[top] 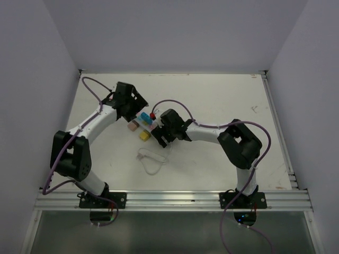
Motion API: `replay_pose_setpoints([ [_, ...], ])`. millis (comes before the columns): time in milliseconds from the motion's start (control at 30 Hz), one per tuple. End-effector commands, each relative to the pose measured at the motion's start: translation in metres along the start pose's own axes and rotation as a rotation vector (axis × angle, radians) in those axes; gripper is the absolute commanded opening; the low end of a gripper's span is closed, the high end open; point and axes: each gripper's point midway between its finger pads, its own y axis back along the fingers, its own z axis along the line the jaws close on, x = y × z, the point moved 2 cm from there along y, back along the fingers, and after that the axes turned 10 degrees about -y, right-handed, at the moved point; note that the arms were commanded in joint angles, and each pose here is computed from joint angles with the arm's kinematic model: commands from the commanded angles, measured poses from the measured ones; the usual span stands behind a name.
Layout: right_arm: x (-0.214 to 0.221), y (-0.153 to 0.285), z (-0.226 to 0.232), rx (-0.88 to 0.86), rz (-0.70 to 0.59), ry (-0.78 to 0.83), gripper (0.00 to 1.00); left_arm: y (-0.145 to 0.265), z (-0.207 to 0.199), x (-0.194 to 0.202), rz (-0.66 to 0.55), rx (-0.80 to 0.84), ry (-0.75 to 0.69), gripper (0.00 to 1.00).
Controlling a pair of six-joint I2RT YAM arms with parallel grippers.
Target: Pull the plug off the socket
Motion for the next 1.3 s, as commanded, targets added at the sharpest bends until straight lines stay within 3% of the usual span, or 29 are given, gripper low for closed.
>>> replay_pose_setpoints([
  [0, 0.102, -0.001, -0.03, 0.102, 0.337, 0.026, 0.33, -0.008, 0.001, 0.02, 0.026, -0.059, 0.008, 0.82],
  [167, 0.103, -0.004, -0.028, 0.081, 0.333, 0.035, 0.37, -0.015, 0.003, 0.04, 0.06, -0.1, 0.004, 0.77],
  [400, 0.101, -0.002, -0.029, 0.085, 0.307, 0.039, 0.33, -0.024, -0.003, 0.048, 0.075, -0.126, 0.001, 0.67],
  [700, 0.102, -0.006, -0.029, 0.085, 0.316, 0.045, 0.16, -0.032, 0.002, 0.048, 0.075, -0.18, 0.007, 0.5],
  [867, 0.102, -0.008, -0.03, 0.086, 0.317, 0.047, 0.0, -0.035, 0.0, 0.045, 0.07, -0.196, 0.015, 0.22],
  [933, 0.104, -0.008, -0.029, 0.084, 0.324, 0.048, 0.0, -0.035, -0.002, 0.042, 0.067, -0.193, 0.014, 0.1],
  [1033, 0.103, -0.009, -0.028, 0.073, 0.33, 0.051, 0.0, -0.034, -0.006, 0.04, 0.069, -0.193, 0.008, 0.0],
  [1267, 0.11, -0.014, -0.026, 0.06, 0.373, 0.057, 0.0, -0.032, -0.021, 0.031, 0.092, -0.193, 0.015, 0.0],
])
